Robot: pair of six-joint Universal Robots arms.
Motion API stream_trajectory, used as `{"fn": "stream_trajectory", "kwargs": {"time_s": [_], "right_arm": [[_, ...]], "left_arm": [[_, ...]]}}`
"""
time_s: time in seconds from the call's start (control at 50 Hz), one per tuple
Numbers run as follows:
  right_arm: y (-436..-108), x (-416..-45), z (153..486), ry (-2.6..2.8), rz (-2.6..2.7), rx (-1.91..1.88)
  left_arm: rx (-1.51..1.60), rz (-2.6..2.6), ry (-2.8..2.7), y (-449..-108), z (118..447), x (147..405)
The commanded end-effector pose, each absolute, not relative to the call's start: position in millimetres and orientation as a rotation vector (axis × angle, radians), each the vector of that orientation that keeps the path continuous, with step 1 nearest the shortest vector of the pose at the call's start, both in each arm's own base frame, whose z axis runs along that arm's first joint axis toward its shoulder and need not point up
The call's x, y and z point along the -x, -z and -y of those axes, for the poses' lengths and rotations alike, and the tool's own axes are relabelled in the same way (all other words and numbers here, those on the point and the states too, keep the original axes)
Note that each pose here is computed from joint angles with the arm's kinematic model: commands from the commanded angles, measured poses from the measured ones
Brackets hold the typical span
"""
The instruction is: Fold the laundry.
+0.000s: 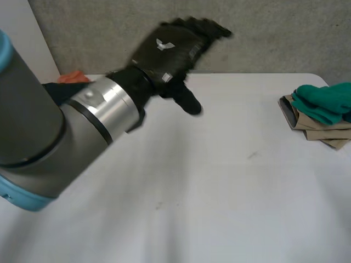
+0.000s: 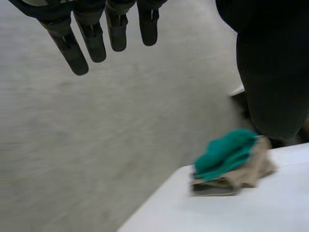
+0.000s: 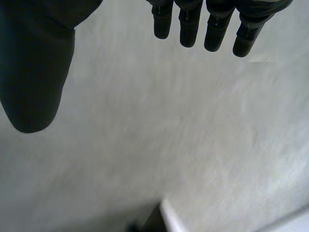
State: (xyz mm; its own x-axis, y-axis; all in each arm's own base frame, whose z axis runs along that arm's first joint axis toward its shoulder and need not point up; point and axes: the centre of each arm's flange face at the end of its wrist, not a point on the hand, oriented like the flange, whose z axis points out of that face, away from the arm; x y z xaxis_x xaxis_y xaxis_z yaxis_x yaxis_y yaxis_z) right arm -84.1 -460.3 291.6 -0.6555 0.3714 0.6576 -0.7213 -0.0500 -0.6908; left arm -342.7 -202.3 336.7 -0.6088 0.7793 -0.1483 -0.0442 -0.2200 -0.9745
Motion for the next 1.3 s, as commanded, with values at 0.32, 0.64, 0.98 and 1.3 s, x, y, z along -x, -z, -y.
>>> {"fn": "stream_trajectory", "kwargs": {"time_s": [0.32, 0.64, 0.98, 1.3], "right_arm": [[-217.3, -210.4, 312.3, -2.429, 1.684, -1.253], [-179.0, -204.8, 300.8, -2.161, 1.863, -1.345], [-186.7, -187.3, 308.3, -2.130, 1.867, -1.218], [-198.2, -182.7, 309.2, -2.154, 1.887, -1.105]], "left_arm": [[0.829, 2.299, -2.426, -224.6, 431.8, 140.2], [1.077, 2.334, -2.328, -155.9, 463.0, 129.3], [0.697, 1.664, -2.327, -311.3, 342.3, 263.7], [0.762, 1.664, -1.718, -211.2, 251.4, 383.6]]}}
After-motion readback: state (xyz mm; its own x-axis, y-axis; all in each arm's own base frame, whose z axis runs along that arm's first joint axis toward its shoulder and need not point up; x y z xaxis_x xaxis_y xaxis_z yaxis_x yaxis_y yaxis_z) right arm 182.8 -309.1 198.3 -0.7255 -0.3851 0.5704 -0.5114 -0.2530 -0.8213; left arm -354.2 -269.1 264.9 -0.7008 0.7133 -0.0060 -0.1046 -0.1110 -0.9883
